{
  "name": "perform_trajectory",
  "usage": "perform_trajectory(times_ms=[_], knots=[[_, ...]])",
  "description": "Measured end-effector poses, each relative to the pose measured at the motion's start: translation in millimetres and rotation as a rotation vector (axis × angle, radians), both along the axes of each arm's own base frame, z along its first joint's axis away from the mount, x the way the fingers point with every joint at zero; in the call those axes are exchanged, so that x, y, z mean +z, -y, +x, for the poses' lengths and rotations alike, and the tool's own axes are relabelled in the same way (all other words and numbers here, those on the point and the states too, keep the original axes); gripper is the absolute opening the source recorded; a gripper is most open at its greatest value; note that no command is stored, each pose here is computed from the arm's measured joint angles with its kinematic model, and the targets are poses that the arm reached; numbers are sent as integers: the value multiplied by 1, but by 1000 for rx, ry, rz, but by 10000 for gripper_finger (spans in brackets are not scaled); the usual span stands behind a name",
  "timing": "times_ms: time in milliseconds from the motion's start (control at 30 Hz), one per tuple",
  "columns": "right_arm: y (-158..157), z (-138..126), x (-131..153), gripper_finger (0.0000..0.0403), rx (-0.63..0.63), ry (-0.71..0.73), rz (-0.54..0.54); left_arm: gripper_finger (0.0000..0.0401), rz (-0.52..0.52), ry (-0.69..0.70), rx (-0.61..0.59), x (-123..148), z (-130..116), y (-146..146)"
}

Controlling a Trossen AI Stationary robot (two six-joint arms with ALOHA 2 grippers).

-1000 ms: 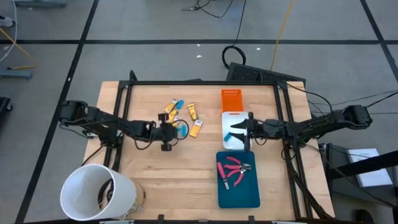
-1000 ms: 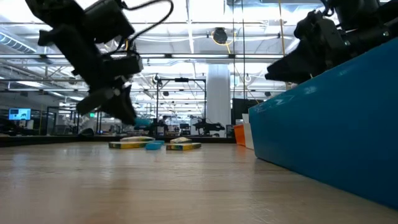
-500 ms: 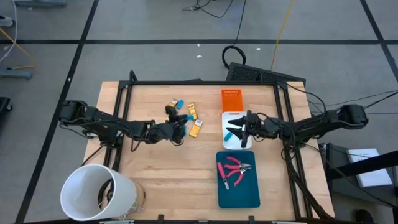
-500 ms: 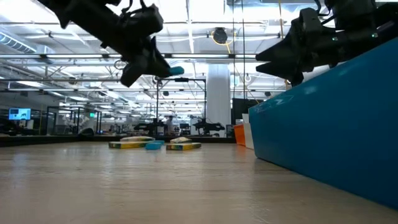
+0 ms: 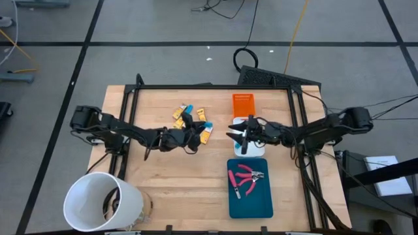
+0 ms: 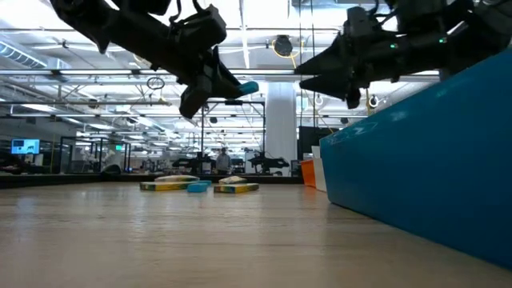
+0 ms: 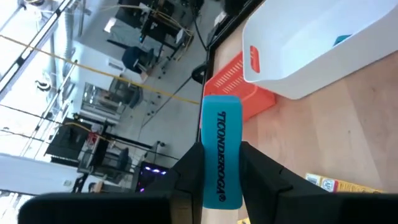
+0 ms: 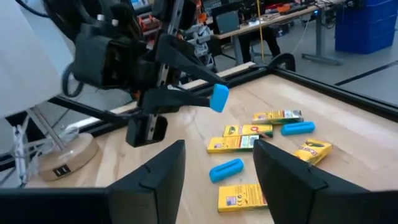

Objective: Pick & Place School Supplies
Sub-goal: Put the blue eraser into the white bin

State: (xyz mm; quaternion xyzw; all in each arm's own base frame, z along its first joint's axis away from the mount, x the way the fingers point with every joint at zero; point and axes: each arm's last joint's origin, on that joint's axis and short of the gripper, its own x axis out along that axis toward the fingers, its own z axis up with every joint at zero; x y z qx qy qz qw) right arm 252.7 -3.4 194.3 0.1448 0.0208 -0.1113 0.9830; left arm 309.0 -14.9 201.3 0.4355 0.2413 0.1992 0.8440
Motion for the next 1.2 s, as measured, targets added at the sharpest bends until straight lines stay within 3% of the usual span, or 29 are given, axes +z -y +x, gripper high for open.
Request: perform_trajectory(times_ms=[267, 433, 1200], knots=[[8, 28, 1, 243, -34, -4, 37, 80, 11, 5, -10, 2, 2, 2], [17, 43, 2, 265, 19, 3, 100, 80, 11, 4, -11, 2, 2, 3], [30, 83, -2, 251, 40, 0, 116, 85, 21, -2, -7, 2, 1, 5]])
